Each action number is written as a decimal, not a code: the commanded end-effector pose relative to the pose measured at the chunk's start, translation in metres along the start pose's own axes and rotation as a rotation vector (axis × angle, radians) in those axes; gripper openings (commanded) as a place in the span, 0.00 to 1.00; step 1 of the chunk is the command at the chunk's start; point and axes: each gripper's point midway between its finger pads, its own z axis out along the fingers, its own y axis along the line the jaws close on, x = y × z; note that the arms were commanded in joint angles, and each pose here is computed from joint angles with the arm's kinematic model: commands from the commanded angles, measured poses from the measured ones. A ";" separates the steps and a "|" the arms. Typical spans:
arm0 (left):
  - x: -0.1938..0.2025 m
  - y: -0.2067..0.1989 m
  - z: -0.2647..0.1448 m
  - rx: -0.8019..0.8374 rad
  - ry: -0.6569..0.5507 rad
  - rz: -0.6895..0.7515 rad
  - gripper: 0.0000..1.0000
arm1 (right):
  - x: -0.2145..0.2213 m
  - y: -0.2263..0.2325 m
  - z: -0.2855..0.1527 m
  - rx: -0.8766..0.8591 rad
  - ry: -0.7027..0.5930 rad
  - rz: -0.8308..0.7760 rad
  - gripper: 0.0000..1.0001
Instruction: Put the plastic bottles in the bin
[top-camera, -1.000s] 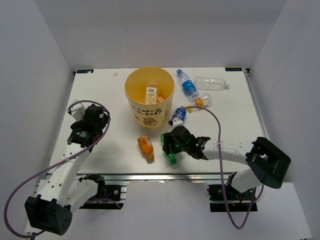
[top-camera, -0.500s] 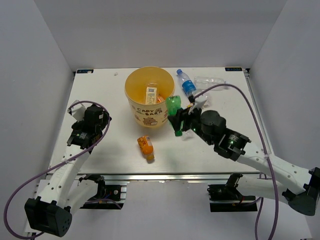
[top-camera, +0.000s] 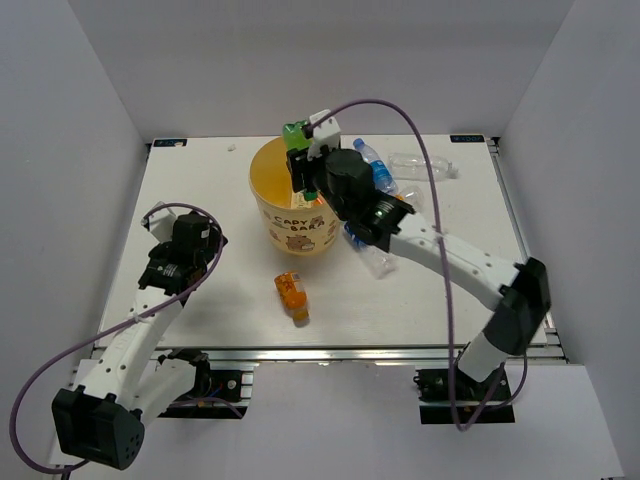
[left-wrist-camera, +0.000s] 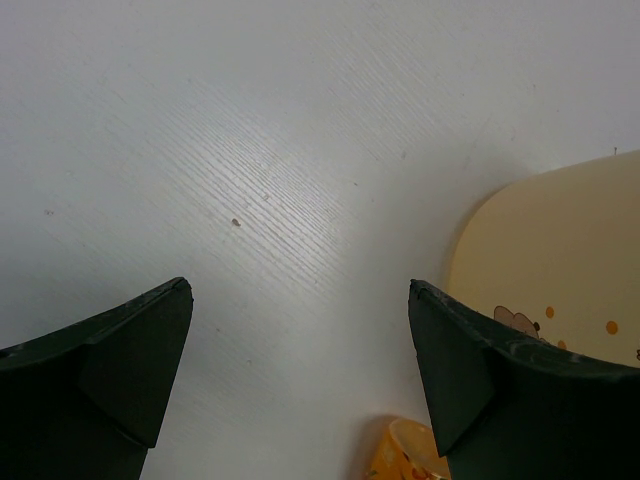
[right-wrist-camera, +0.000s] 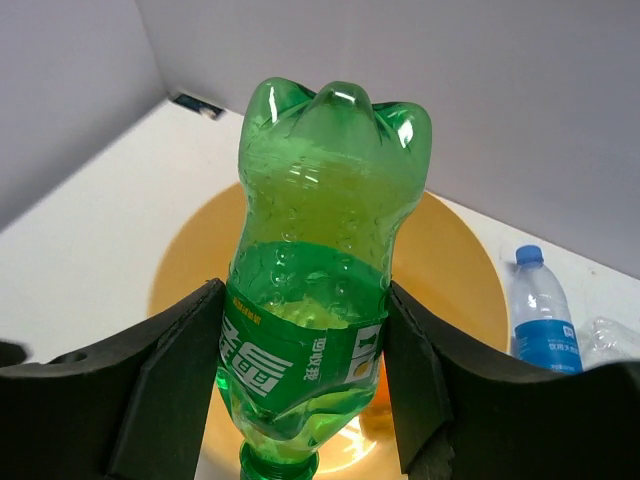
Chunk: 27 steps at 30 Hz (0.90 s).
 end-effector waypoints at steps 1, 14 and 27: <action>-0.007 -0.001 -0.001 -0.003 -0.017 -0.003 0.98 | -0.020 -0.026 0.026 0.060 -0.019 0.049 0.57; 0.001 0.001 0.001 -0.006 0.007 0.011 0.98 | 0.009 -0.070 -0.035 0.037 0.052 0.196 0.89; 0.067 -0.048 -0.008 0.323 0.257 0.118 0.98 | 0.169 -0.198 -0.167 0.515 0.267 0.396 0.89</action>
